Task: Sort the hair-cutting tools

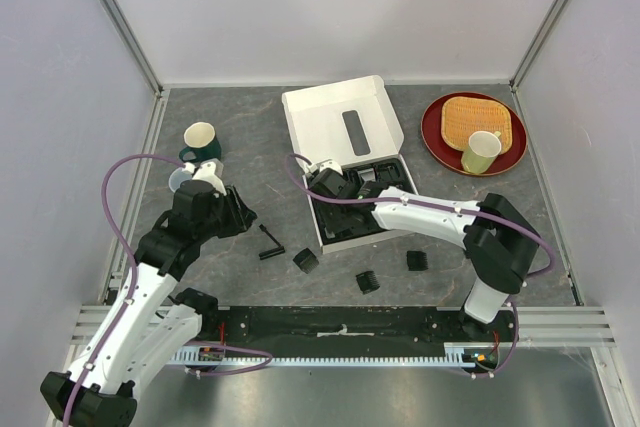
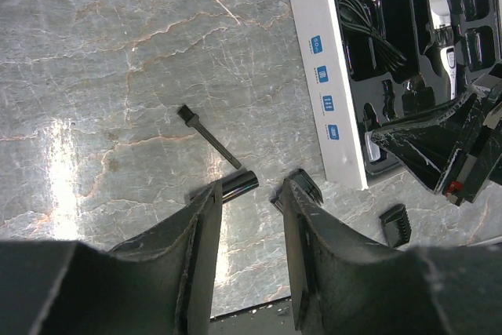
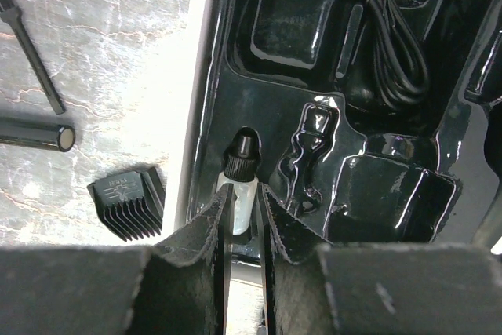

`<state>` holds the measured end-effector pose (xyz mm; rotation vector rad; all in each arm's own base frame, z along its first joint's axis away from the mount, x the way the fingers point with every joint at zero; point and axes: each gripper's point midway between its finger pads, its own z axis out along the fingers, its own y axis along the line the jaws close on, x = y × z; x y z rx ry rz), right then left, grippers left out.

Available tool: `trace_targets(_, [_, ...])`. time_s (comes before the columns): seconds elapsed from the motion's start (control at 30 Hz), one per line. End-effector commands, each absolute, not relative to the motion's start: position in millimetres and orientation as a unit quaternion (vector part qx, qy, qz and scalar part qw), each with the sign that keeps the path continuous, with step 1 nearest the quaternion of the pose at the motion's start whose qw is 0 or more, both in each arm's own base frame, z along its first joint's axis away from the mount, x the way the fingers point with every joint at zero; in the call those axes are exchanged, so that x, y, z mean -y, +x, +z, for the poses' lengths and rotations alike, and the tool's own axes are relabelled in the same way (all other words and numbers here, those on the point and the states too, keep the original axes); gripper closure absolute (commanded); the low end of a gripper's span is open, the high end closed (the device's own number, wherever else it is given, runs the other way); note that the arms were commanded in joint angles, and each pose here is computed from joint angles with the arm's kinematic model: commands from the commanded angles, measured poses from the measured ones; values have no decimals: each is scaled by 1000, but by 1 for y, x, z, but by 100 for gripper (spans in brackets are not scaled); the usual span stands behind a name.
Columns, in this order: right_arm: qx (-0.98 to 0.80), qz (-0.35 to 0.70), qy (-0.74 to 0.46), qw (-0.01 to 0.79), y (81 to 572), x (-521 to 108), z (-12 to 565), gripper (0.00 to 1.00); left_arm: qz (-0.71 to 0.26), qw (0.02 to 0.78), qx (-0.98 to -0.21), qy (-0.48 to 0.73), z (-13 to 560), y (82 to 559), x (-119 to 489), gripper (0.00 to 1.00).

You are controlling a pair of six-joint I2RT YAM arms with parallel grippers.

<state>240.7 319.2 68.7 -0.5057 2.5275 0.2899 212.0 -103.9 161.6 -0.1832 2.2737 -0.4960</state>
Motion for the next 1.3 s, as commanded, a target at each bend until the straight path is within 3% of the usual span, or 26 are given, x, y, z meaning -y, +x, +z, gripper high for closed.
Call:
trace_targets(0.0, [-941,105,-188,263,243,-324,63,75,-199,411,-888,-54,169,218,106,57])
trace_targets(0.23, [-935,114,-180,284,249,-327,86,74,-198,409,-889,-55,168,218,105,57])
trace_targets(0.4, [-924,115,-174,321,256,-322,119,56,-198,408,-890,-58,167,218,105,56])
trace_targets(0.63, [-912,70,-172,366,262,-287,151,32,-206,407,-888,-51,169,218,109,47])
trace_targets(0.9, [-841,206,-345,363,208,-345,175,20,-184,412,-891,-56,171,221,101,38])
trace_targets(1.27, [-692,193,-628,298,161,-420,135,14,-132,416,-895,-95,169,222,80,37])
